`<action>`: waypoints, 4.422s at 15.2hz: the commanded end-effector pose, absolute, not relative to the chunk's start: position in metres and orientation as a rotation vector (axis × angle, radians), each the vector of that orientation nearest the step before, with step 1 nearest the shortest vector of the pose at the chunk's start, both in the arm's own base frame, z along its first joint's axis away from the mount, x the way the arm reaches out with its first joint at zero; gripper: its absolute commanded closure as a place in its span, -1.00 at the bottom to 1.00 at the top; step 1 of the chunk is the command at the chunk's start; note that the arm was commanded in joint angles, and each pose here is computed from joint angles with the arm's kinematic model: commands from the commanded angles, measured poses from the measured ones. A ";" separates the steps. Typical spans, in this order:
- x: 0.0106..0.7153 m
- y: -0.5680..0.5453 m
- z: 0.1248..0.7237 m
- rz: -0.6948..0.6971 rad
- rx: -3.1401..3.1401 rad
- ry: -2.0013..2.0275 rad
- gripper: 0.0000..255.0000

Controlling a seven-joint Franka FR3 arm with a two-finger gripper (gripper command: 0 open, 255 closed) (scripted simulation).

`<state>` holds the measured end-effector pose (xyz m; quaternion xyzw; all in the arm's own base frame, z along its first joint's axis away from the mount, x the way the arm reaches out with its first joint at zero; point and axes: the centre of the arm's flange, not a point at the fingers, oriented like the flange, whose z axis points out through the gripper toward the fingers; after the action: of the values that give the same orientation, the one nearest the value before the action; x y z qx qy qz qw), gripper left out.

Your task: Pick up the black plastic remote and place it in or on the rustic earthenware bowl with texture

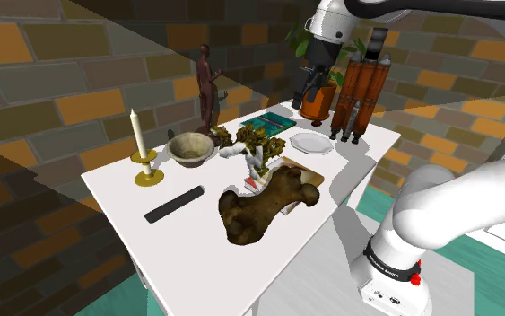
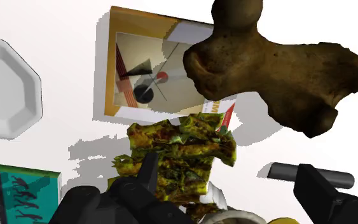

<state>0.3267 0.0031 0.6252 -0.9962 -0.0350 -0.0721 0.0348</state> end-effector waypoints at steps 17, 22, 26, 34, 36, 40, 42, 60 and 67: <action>0.498 0.087 0.514 -0.086 -2.897 -1.026 -1.00; 0.536 0.132 0.476 -0.041 -2.790 -1.298 -1.00; 0.559 0.171 0.445 -0.005 -2.685 -1.508 -1.00; 0.586 0.258 0.380 0.068 -2.429 -1.901 -1.00; 0.588 0.280 0.363 0.086 -2.356 -1.992 -1.00; 0.588 0.292 0.344 0.095 -2.316 -2.040 -1.00; 0.587 0.292 0.334 0.095 -2.316 -2.040 -1.00; 0.584 0.292 0.314 0.095 -2.316 -2.040 1.00; 0.585 0.292 0.336 0.095 -2.316 -2.040 1.00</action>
<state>0.5845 0.2913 0.3302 -0.7497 -0.6605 0.0307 0.0269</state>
